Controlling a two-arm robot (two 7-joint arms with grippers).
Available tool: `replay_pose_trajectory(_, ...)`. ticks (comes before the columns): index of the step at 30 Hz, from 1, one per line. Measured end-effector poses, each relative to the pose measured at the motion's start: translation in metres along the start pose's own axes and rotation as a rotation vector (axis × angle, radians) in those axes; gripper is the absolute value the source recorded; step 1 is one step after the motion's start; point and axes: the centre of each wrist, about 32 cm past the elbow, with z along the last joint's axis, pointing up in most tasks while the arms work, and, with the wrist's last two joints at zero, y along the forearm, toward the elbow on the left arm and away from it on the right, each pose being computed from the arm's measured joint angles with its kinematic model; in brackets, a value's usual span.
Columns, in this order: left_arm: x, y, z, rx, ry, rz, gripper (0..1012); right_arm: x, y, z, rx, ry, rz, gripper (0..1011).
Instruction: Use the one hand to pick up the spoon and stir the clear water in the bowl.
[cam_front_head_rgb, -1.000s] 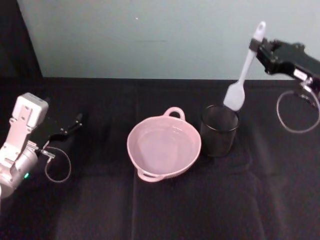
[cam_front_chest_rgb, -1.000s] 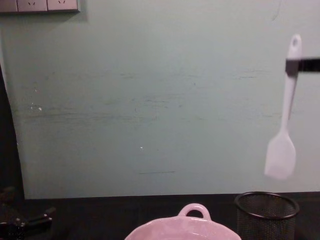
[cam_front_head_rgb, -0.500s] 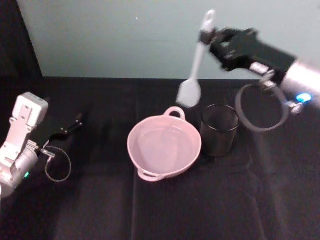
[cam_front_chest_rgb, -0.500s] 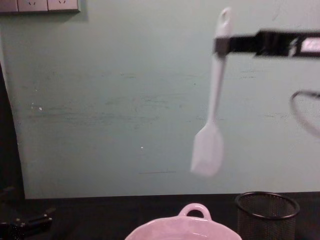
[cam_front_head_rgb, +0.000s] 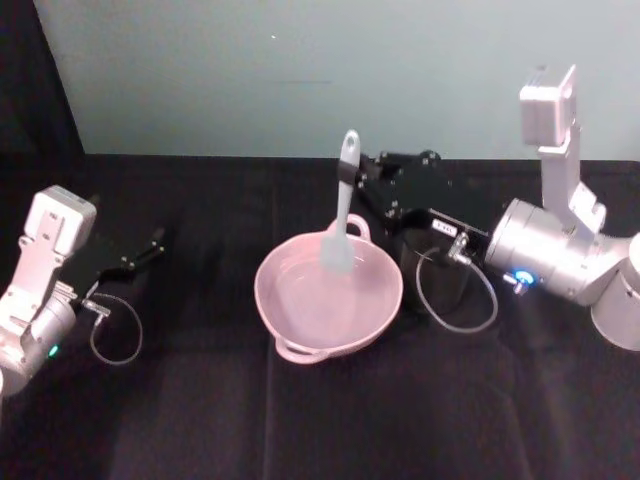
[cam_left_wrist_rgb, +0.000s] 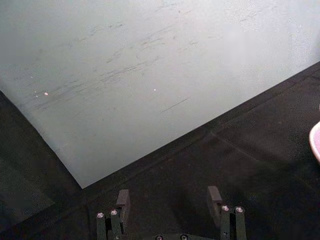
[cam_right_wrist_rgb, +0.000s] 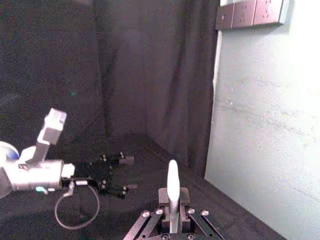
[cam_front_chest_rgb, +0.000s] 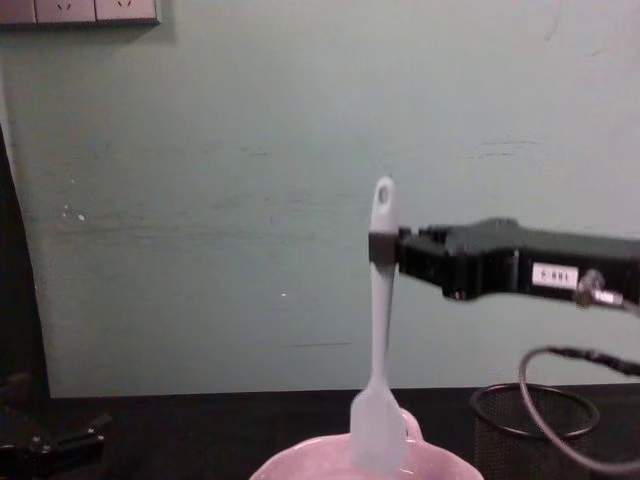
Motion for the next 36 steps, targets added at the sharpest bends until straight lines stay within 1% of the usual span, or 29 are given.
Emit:
replay_pose_trajectory(1,0.0000,0.0000,0.0000,0.000,0.000,0.000,1011,0.000,0.000,-0.003,-0.002,-0.001,-0.002,110)
replay_pose_trajectory(2,0.0000,0.0000,0.0000,0.000,0.000,0.000,1011,-0.001,-0.002,-0.010,-0.007,0.002,-0.006,110)
replay_pose_trajectory(4,0.0000,0.0000,0.0000,0.000,0.000,0.000,1011,-0.003,-0.004,-0.017,-0.008,0.007,-0.008,110)
replay_pose_trajectory(8,0.0000,0.0000,0.0000,0.000,0.000,0.000,1011,-0.005,-0.006,-0.023,-0.006,0.010,-0.011,110)
replay_pose_trajectory(17,0.0000,0.0000,0.0000,0.000,0.000,0.000,1011,-0.010,-0.007,-0.029,-0.001,0.009,-0.006,110)
replay_pose_trajectory(26,0.0000,0.0000,0.0000,0.000,0.000,0.000,1011,-0.011,-0.007,-0.031,0.005,0.007,-0.004,111)
replay_pose_trajectory(32,0.0000,0.0000,0.0000,0.000,0.000,0.000,1011,-0.011,-0.009,-0.033,0.007,0.013,-0.002,111)
replay_pose_trajectory(36,0.0000,0.0000,0.0000,0.000,0.000,0.000,1011,-0.014,-0.009,-0.035,0.001,0.024,0.009,111)
